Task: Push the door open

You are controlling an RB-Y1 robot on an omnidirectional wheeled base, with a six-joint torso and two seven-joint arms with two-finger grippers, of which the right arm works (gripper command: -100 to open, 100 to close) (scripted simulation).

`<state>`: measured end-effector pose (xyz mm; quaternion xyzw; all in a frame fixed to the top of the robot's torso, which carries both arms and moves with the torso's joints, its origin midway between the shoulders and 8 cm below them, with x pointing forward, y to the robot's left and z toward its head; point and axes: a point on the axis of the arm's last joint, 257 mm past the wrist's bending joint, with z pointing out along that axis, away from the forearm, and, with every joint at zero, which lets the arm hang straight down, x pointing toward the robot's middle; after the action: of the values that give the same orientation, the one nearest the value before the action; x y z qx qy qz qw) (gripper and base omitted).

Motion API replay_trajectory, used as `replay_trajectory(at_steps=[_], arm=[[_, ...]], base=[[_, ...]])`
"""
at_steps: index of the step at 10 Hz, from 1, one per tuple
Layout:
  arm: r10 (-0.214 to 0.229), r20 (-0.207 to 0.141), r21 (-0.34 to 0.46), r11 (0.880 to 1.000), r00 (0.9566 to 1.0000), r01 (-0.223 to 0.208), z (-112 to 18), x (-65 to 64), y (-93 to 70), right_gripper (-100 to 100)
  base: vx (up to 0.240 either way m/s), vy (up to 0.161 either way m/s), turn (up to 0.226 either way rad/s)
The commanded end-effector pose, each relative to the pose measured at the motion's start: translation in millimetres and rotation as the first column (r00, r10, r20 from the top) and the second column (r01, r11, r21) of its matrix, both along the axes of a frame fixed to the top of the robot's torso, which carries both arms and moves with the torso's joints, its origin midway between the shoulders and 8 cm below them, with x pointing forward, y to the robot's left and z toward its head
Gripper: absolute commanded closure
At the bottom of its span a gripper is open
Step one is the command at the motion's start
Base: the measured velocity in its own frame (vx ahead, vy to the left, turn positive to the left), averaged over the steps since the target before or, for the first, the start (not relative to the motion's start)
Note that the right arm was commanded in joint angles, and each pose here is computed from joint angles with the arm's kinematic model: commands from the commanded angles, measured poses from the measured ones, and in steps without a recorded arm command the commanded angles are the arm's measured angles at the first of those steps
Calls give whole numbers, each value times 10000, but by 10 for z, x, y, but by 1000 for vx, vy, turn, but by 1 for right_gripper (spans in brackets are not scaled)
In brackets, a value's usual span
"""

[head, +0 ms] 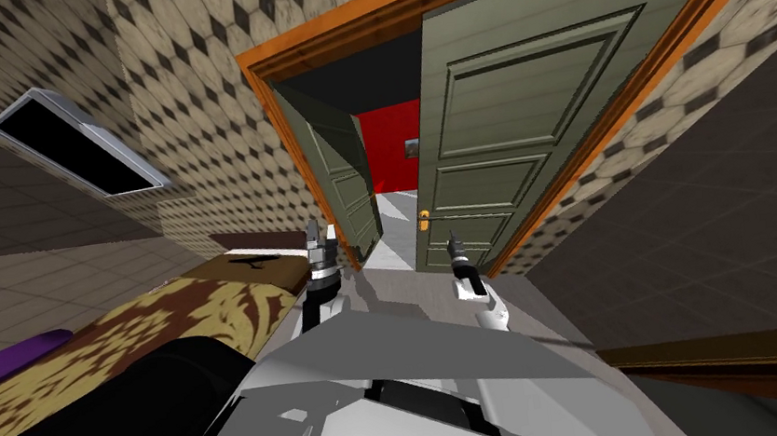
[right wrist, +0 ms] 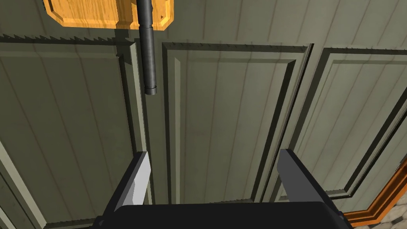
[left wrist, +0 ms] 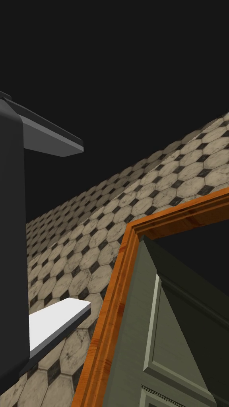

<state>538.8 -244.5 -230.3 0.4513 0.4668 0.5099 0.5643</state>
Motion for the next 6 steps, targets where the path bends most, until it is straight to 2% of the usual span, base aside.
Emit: replay_trajectory(at_steps=[1, 3, 6], arm=[[50, -379, 154, 9999, 9993, -44, -151, 53, 74, -100], [96, -647, 268, 9996, 9979, -79, -261, 94, 126, -100], [236, -1237, 555, 9983, 9920, -168, -501, 171, 273, -100]], base=[[106, -22, 30], [137, -25, 20], [166, -16, 20]])
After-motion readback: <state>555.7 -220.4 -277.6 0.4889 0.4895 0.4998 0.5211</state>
